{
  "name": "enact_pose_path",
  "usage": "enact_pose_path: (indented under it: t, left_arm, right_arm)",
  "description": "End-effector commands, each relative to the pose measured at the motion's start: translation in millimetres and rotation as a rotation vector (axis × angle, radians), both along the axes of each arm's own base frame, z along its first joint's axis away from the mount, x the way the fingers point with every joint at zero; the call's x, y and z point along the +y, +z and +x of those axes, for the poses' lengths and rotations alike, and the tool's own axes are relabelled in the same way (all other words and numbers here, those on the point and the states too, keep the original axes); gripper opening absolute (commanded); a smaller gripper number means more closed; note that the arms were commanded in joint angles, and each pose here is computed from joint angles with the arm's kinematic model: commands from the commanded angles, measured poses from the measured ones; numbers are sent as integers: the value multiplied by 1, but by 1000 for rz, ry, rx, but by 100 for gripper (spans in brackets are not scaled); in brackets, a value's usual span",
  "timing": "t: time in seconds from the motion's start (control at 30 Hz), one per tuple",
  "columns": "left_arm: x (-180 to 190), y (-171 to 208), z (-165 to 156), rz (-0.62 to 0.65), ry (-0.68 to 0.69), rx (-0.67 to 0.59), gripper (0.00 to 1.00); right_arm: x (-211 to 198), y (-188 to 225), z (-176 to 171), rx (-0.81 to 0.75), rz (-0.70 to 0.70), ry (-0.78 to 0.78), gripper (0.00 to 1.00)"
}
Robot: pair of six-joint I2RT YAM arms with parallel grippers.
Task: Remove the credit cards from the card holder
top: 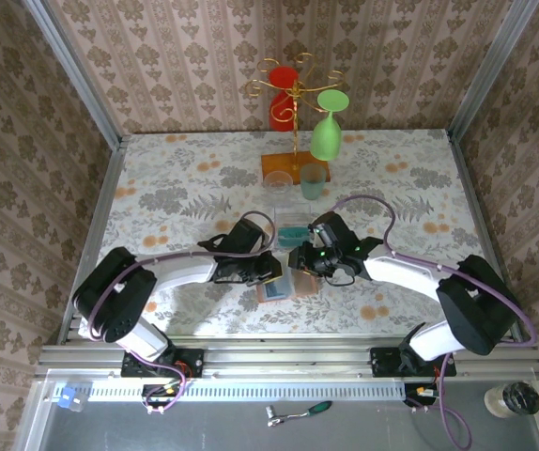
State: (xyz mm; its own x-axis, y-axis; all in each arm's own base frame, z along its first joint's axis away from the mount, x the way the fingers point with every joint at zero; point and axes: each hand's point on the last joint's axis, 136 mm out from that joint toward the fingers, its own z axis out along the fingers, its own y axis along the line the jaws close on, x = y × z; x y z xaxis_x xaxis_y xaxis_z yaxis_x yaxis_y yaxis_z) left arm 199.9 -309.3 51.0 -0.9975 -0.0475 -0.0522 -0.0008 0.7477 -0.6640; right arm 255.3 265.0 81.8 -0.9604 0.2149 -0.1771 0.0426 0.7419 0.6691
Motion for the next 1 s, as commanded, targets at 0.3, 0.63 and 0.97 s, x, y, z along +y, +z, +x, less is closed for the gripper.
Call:
enact_pose_path:
  t: [0.3,0.63,0.97]
  left_arm:
    - [-34,18,7,-21,-52,-14,30]
    - [-57,18,9,-30,-91,-6,39]
    - [-84,-4,1,-20,-144,38,47]
  right_arm:
    - [-32,4,-2,-18,-32,-42,31]
    - [-59,9,1,-37,-77,-79,32]
    - [-80,13,5,-43,-97,-109,34]
